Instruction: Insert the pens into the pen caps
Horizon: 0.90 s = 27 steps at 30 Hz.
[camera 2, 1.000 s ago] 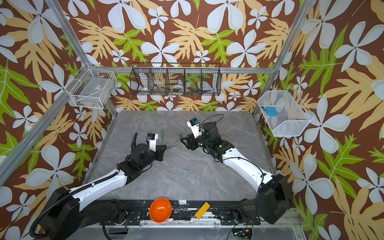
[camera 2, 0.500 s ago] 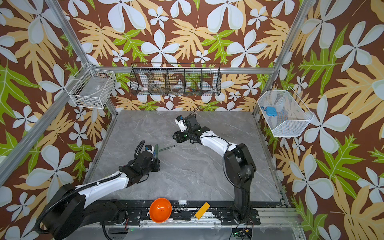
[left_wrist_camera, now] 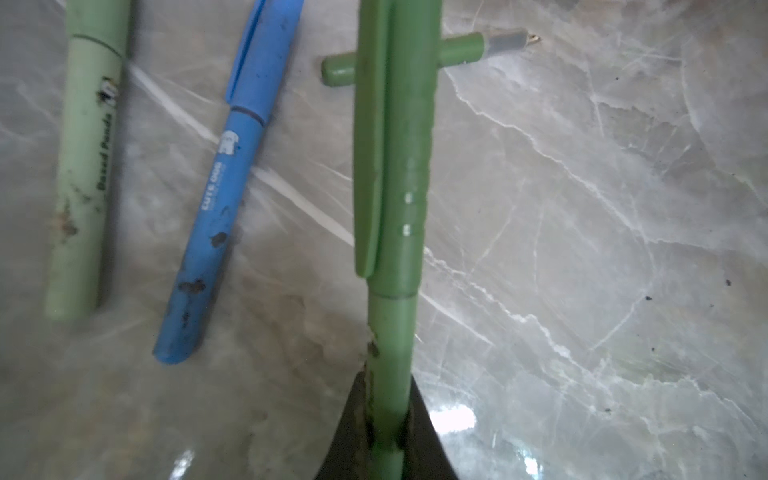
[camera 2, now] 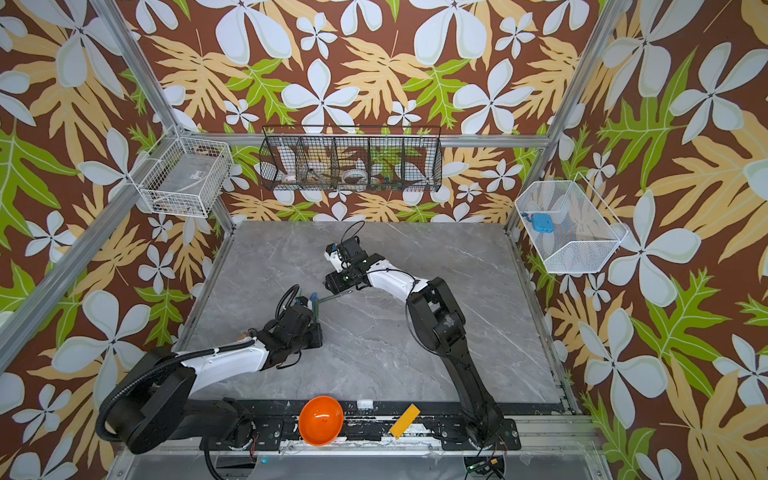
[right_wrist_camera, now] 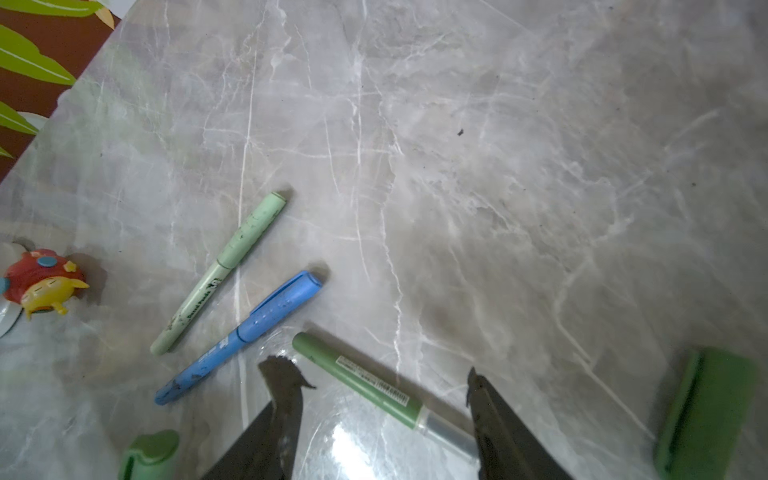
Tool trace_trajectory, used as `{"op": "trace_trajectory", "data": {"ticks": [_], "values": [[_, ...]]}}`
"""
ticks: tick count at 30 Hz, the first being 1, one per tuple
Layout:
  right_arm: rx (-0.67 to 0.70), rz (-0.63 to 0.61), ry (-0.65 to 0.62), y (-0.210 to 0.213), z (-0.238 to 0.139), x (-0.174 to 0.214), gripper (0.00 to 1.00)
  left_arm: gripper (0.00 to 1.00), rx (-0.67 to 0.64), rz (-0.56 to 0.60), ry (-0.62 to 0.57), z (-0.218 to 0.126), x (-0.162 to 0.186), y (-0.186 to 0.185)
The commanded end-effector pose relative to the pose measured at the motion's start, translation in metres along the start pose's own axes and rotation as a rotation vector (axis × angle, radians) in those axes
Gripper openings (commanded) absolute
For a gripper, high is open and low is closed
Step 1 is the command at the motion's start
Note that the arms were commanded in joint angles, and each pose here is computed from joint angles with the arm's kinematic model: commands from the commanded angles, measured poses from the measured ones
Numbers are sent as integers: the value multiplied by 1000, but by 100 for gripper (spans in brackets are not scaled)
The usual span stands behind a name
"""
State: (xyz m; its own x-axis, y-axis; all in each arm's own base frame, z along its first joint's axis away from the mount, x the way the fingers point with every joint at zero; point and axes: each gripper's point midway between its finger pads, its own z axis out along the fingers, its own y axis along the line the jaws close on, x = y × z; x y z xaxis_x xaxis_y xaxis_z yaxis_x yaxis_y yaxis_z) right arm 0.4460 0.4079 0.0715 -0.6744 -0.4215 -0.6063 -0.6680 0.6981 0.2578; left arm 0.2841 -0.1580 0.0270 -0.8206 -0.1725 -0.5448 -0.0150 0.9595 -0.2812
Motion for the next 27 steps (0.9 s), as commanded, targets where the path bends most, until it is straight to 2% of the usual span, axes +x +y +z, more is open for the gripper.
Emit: {"op": "trace_trajectory", "data": {"ticks": [1, 3, 5, 9, 15, 20, 23, 27], "values": [[7, -1, 26, -3, 6, 2, 63, 0, -58, 6, 16, 5, 0, 7], [8, -2, 28, -3, 9, 3, 64, 1, -68, 7, 23, 6, 1, 9], [6, -3, 32, -2, 12, 4, 63, 11, -76, 3, 24, 6, 1, 11], [-19, -19, 37, 6, 17, 6, 64, 21, -104, 5, 23, 6, 0, 17], [-29, -64, 80, 12, 21, 15, 64, 52, -111, -3, 6, 2, -4, 22], [-57, -68, 92, 18, 26, 18, 64, 70, -103, -12, -38, -8, -19, 19], [-68, -95, 112, 25, 28, 22, 64, 78, -103, -32, -93, -21, -33, 19], [-55, -120, 146, 24, 28, 34, 64, 83, -78, -72, -177, -47, -57, 19]]}}
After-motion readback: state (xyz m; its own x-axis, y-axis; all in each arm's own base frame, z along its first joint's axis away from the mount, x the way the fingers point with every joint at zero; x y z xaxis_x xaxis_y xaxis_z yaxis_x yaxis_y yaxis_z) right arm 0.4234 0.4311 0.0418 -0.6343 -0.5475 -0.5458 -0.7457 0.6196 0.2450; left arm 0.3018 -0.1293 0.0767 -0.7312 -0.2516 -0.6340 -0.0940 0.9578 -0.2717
